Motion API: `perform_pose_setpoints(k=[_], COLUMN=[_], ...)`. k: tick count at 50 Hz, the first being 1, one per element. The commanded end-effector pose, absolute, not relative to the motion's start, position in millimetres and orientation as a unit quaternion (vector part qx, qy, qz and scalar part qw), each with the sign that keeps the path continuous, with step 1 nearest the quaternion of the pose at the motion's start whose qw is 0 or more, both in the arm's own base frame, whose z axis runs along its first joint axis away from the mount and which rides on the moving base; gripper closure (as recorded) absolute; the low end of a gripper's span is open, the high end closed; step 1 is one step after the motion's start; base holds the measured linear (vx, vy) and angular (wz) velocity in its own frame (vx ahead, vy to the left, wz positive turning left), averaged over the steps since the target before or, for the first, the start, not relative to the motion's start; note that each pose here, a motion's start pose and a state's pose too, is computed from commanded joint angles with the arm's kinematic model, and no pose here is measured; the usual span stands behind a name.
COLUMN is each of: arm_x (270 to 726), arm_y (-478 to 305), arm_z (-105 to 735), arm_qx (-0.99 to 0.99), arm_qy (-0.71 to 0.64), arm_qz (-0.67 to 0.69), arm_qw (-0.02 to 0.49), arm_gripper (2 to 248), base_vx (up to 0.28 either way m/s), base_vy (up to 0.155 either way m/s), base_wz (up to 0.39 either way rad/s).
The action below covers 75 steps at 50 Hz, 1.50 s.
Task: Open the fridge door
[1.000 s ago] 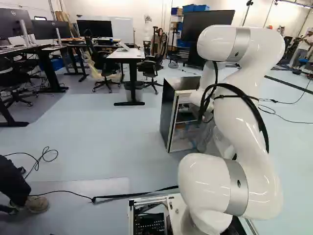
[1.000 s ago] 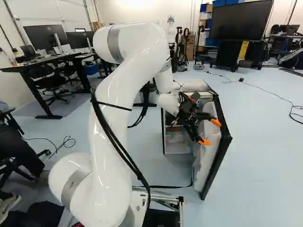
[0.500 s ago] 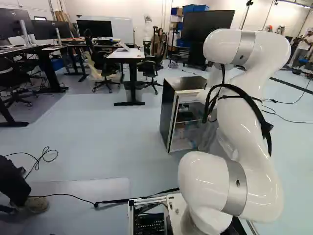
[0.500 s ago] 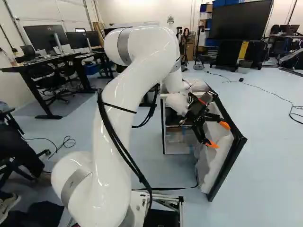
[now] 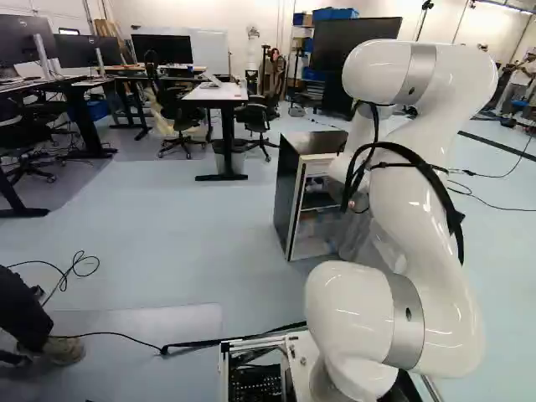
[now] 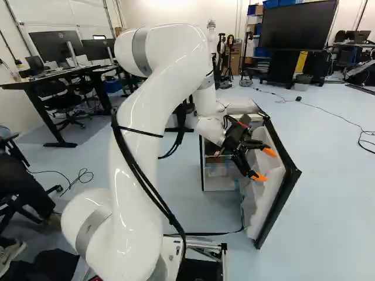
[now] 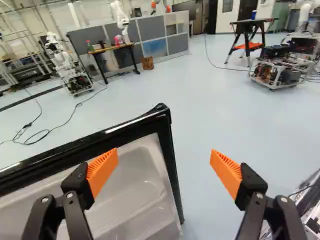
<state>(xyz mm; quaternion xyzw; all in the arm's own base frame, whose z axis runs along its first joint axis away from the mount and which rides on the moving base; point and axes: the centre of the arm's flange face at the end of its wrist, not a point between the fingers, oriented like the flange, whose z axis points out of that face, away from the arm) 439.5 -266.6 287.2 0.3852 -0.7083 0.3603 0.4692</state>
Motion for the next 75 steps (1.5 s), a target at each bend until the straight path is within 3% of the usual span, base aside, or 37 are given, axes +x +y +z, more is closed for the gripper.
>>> perform_pose_setpoints(k=[36,75], arm_x=[414.1,411.4], arm_y=[-193.9,-184.9], arm_z=[292.1,298.8], arm_qx=[0.523,0.544], arm_qy=[-0.591,-0.571], arm_qz=[0.429,0.446], arm_qw=[0.441,0.422], arm_gripper=[3,3], base_vx=[0.0,0.0], base_vy=[0.0,0.0], base_wz=[0.0,0.0])
